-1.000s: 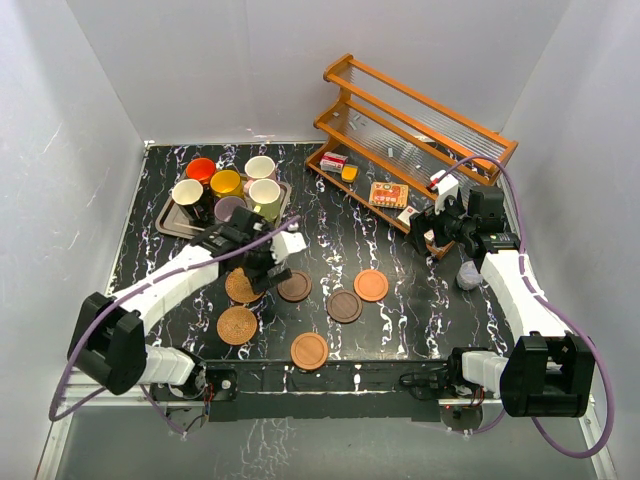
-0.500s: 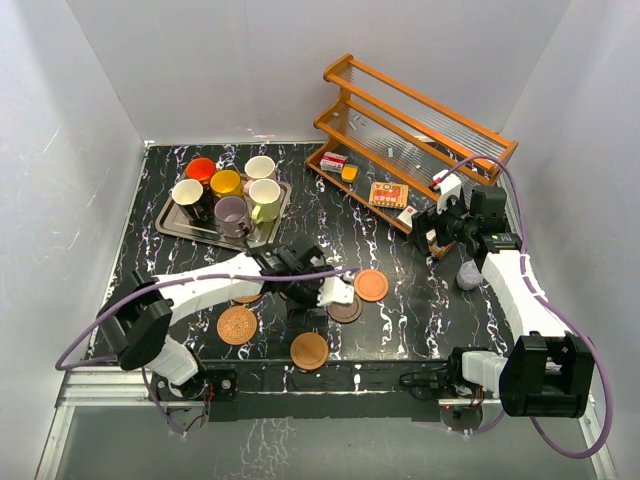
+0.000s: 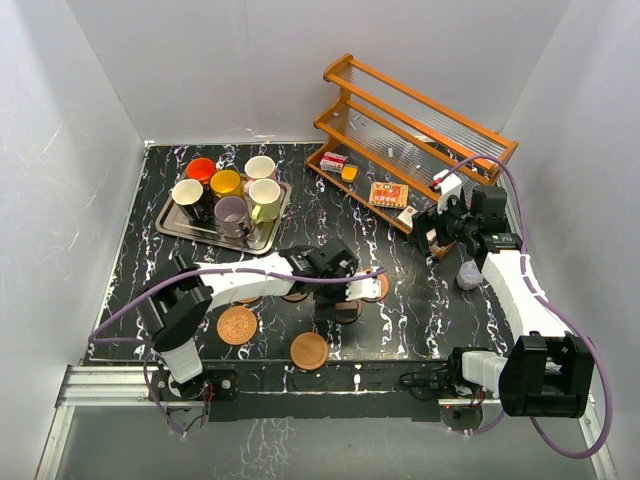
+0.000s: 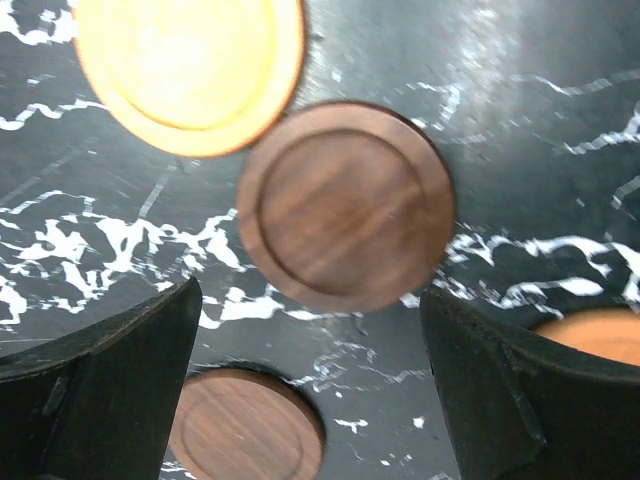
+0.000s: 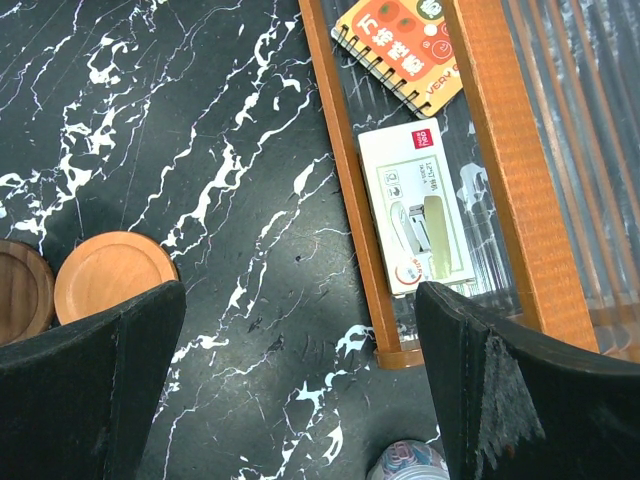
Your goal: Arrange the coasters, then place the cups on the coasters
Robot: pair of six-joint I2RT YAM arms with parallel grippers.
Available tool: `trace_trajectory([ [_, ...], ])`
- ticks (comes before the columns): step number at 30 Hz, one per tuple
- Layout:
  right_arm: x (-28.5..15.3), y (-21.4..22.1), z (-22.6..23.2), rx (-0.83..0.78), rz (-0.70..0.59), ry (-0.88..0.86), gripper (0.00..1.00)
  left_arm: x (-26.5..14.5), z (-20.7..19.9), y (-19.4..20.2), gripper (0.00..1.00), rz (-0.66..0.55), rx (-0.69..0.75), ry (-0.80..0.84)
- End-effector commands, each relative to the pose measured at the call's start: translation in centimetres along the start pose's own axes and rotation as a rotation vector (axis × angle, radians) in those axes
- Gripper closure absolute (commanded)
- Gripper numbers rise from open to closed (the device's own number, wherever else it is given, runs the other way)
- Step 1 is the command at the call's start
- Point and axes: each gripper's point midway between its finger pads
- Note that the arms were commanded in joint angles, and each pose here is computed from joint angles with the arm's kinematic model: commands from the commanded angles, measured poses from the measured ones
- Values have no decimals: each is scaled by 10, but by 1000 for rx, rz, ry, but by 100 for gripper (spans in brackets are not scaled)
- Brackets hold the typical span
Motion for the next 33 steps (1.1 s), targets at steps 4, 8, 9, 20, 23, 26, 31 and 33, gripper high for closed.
trace_trajectory([
  [4,-7,-19,2,-37,-70,-3,2,10,43,-15,11,-2,-29,-133],
  [8,-7,-19,3,-38,-71,-4,2,19,41,-7,11,31,-2,-120],
  [9,-7,-19,3,-37,-70,-6,2,20,40,-5,11,38,3,-113],
  [20,-7,-19,3,-38,-69,-9,2,3,1,28,11,144,46,24],
  [23,-6,-18,3,-35,-66,-12,2,-5,-10,40,11,172,39,52],
  [26,-6,-17,3,-34,-66,-13,2,-11,-17,55,11,216,25,66],
  [31,-5,-17,4,-34,-64,-15,2,-24,-31,66,11,229,32,90],
  [33,-5,-17,4,-34,-63,-16,2,-28,-33,70,11,235,32,78],
])
Point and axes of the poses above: each gripper's point midway between its finger pads, its own x axis out along the fingers, its own z axis along the line the jaws close on, y = z × x, and after that the axes turned 15 degrees about x, right-handed
